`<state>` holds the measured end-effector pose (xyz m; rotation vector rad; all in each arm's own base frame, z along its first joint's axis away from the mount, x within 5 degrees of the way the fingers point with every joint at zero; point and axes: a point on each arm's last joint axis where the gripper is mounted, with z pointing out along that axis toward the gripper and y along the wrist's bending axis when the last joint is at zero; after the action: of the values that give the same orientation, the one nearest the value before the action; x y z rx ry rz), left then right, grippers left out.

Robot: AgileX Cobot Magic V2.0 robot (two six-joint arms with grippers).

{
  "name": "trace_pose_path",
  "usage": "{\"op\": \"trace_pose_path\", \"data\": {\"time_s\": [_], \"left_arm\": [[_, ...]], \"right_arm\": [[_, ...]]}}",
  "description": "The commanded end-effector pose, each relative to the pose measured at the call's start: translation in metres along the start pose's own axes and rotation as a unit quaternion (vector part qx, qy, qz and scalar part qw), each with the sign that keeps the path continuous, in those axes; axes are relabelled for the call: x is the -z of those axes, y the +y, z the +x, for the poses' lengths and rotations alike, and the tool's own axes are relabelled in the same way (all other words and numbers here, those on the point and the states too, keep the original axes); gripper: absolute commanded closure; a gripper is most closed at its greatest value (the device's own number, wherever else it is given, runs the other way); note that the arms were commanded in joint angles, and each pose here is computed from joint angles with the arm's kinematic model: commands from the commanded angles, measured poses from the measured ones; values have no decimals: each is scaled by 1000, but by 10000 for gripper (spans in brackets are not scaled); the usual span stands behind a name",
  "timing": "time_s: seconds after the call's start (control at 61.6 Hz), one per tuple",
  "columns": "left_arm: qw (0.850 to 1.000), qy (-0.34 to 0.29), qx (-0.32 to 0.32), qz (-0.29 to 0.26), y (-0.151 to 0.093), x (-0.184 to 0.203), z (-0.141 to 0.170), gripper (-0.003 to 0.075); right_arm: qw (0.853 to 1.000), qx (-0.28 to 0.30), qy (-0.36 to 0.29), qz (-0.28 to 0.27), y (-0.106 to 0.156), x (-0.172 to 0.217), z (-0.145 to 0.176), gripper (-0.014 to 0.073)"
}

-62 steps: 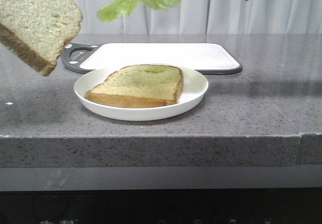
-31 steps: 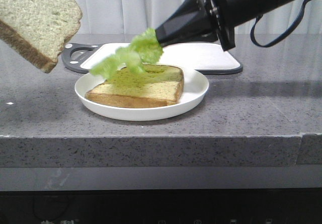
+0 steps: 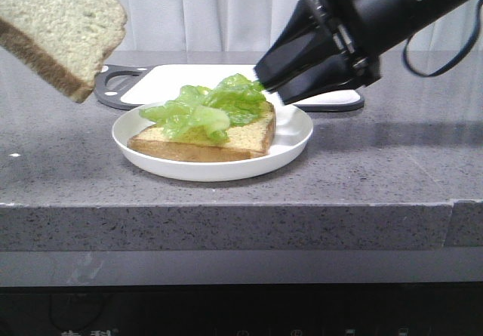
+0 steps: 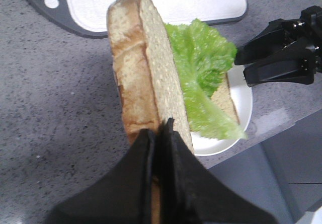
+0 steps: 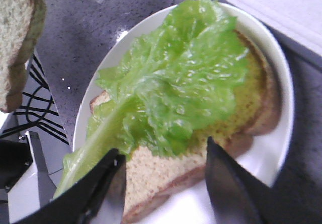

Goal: Left arm grabs bread, right arm adds lettuce

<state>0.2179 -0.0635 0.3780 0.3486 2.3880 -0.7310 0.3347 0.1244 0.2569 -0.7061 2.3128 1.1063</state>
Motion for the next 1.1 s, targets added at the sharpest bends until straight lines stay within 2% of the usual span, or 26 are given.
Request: {"op": "trace_pose_path", "data": {"time_s": [0.0,0.162,0.292,0.389,0.487,0.811,1.038,1.087], "left_arm": [[998,-59,1,37,-13,12,-12,741],[993,-68,10,99,-15,0,-20,741],[982,-70,30,174,-13,-18,-31,741],[970,-62,42,232,-12,-39,-37,741],[964,-44,52,259,-10,-62,-39,741],[959,28,107,262,13,-127,-33,741],[960,45,113,253,20,-139,-29,737],[960,46,112,252,20,-139,-29,715]], "right_arm": [[999,36,-26,15,26,35,-14,191],[996,50,-38,58,45,66,-14,191],[994,70,-54,64,61,79,-15,191],[994,73,-56,63,64,81,-15,191],[994,72,-54,62,63,80,-14,191],[994,72,-55,63,63,80,-15,191],[994,72,-54,62,63,80,-14,191],[994,72,-54,62,63,80,-14,191]]}}
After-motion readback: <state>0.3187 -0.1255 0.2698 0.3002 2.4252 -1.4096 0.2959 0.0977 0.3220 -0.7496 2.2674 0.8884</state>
